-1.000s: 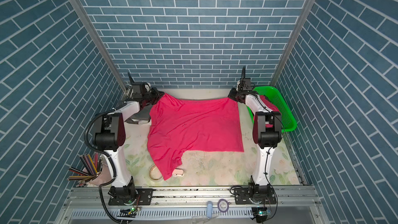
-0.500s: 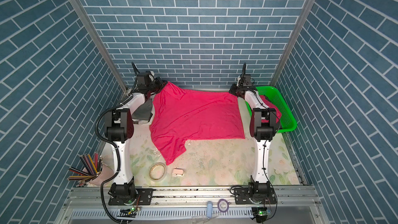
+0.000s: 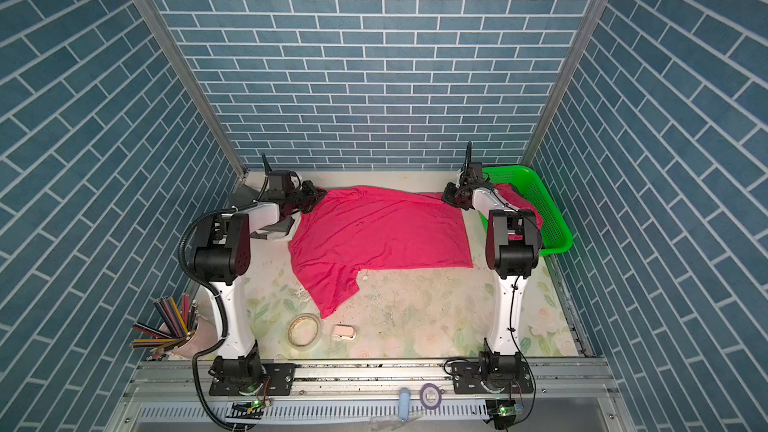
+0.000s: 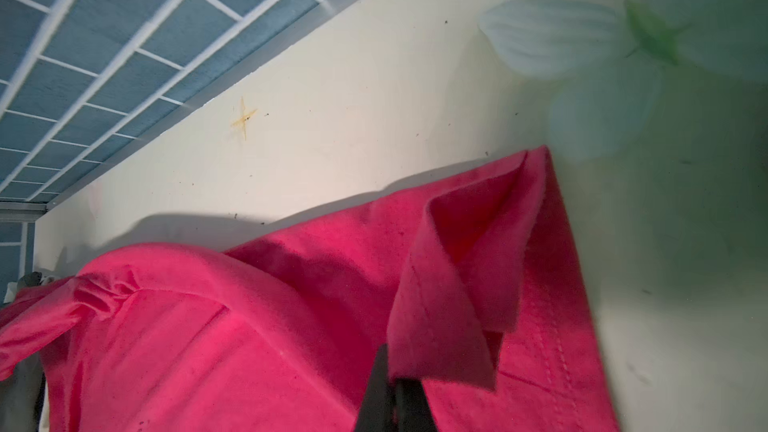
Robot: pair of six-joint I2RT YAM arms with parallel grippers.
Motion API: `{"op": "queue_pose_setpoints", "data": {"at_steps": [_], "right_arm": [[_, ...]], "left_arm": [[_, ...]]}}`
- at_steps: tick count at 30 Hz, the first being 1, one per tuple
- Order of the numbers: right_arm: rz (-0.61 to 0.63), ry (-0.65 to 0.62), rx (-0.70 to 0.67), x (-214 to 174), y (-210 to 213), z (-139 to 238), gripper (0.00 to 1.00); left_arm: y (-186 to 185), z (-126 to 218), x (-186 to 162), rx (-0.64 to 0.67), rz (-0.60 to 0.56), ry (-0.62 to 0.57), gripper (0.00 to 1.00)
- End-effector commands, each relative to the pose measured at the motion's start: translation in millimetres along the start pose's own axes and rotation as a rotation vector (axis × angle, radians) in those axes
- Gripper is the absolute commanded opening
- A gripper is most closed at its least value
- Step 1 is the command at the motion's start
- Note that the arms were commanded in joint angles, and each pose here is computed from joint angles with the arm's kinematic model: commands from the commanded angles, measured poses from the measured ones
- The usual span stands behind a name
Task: Fold and stack the t-shirts
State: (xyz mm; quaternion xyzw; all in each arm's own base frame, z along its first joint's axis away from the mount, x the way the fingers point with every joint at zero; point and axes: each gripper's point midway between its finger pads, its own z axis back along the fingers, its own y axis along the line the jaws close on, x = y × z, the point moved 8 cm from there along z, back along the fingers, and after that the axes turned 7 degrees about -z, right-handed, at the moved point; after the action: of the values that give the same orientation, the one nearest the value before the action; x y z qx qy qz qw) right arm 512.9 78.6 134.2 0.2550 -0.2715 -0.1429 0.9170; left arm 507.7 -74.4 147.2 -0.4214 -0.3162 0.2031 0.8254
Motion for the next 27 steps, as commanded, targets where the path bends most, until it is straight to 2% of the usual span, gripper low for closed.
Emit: {"op": "queue_pose_setpoints", "data": {"at_steps": [1, 5, 10, 21, 27], "right_arm": [[0.062, -0.087, 0.046, 23, 22, 40, 0.00], [0.065, -0.094, 0.027, 24, 19, 53, 0.00], [0.040, -0.065, 0.017, 6, 8, 51, 0.00], [-0.019, 0.000, -0.071, -38, -33, 23, 0.02], [-0.024, 0.005, -0.099, -42, -40, 18, 0.05]], "left_arm": [[-39, 24, 11, -0.105, -0.053, -0.048, 0.00], [-53, 43, 8, -0.129, -0.053, -0.051, 0.00], [-49, 61, -7, -0.122, -0.041, -0.032, 0.00], [12, 65, -74, -0.060, 0.034, 0.075, 0.00], [20, 65, -93, -0.057, 0.052, 0.108, 0.00]]}}
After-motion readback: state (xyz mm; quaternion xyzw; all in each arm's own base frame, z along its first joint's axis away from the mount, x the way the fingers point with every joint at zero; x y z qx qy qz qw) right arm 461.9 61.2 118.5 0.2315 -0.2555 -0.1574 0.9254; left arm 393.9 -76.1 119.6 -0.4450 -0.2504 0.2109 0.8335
